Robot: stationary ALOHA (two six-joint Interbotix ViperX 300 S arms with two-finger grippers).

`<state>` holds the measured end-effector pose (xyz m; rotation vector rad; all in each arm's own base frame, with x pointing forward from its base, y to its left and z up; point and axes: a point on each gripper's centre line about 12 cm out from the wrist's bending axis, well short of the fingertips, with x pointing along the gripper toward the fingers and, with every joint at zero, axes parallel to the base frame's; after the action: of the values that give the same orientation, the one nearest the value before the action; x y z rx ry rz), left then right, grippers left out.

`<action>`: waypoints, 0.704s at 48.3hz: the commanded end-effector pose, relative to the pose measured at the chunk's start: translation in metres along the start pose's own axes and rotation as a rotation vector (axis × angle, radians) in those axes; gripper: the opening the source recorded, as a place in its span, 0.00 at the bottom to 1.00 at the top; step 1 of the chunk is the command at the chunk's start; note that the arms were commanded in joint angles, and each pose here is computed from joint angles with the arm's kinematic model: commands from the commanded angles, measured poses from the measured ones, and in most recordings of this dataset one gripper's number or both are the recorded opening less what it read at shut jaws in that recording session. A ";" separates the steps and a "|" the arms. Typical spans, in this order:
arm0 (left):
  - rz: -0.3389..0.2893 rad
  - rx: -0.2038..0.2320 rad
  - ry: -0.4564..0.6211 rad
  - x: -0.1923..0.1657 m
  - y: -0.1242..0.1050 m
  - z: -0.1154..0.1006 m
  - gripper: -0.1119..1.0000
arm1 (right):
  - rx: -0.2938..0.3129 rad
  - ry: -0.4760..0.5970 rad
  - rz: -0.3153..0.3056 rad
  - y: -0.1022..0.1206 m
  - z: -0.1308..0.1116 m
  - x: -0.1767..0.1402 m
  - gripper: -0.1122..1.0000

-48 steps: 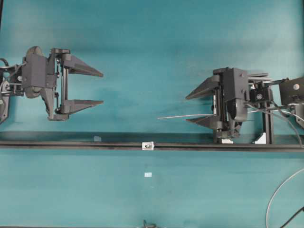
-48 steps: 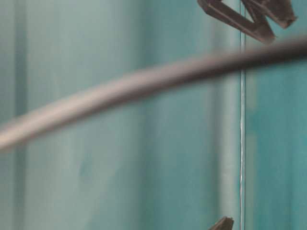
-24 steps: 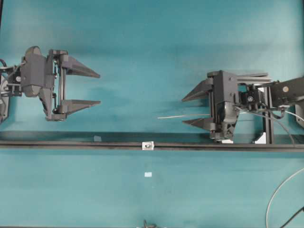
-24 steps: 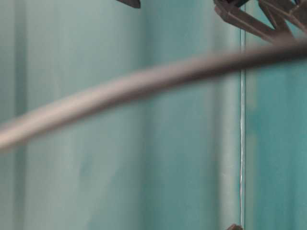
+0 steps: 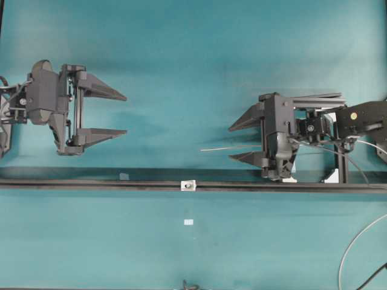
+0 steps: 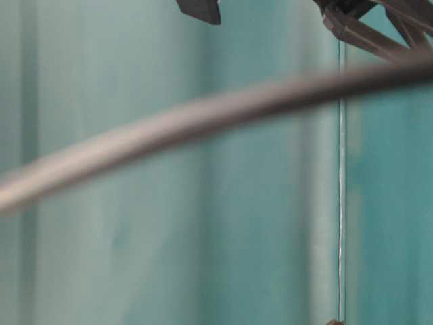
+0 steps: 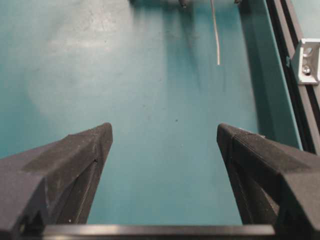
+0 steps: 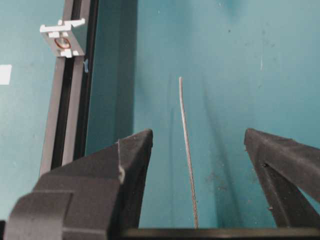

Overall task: Insert the wire through the hole in the metal fitting marked with a red label.
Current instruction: 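Lower the right gripper over the grey wire end and close on it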

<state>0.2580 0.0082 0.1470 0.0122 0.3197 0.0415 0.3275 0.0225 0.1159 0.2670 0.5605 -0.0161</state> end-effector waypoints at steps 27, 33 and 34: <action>0.001 -0.004 -0.011 0.001 0.000 0.003 0.85 | -0.004 -0.026 0.010 0.002 0.003 0.009 0.85; 0.001 -0.004 -0.008 0.000 0.000 0.002 0.85 | -0.004 -0.030 0.012 0.002 0.004 0.009 0.85; 0.000 -0.002 -0.008 0.000 0.000 0.002 0.85 | -0.002 -0.030 0.011 0.002 0.003 0.009 0.85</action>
<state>0.2571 0.0082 0.1456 0.0122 0.3258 0.0414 0.3314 0.0228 0.1058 0.2655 0.5651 -0.0159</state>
